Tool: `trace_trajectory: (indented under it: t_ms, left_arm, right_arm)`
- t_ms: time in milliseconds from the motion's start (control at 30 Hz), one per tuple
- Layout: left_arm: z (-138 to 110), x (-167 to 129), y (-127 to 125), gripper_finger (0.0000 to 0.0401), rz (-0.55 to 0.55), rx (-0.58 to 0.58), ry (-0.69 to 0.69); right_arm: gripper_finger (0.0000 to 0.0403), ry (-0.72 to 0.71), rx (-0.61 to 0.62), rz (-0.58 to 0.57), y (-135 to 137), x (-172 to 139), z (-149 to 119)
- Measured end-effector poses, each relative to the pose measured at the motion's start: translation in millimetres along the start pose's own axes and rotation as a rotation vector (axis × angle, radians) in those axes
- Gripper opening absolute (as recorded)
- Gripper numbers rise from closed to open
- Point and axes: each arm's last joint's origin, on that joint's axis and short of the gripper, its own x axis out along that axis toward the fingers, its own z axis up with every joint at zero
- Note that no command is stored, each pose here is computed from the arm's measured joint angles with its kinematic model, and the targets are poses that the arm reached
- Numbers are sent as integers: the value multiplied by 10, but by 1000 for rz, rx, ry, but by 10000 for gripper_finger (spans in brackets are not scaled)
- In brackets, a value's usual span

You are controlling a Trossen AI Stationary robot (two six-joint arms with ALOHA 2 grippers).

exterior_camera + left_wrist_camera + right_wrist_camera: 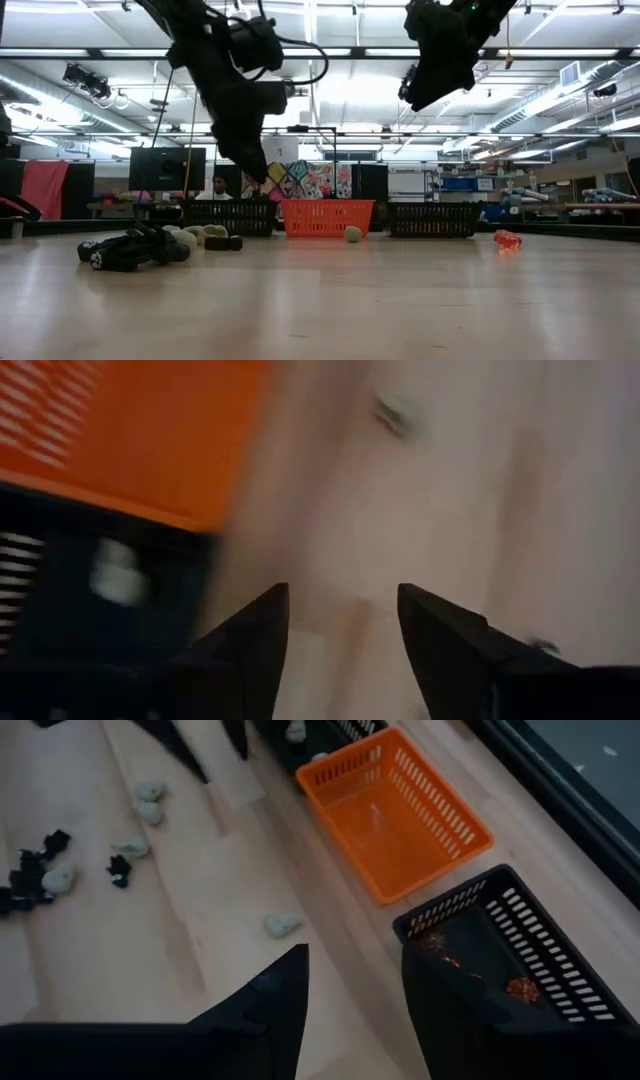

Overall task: Sort Halloween decoration
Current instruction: Put the white skull toy into the left black bin

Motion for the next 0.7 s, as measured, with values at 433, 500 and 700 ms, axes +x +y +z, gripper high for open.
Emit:
trace_trajectory:
  t_ms: [433,500,700]
  left_arm:
    - [-408,162,-601,194,20,25,172]
    - [-456,183,-644,194,14,25,173]
    - [-584,241,-687,194,10,47,191]
  right_arm:
    - [165,-14,-58,49,160,-43,-40]
    - [165,-26,-59,57,177,-47,-34]
    - [165,-62,-43,48,183,-49,-3]
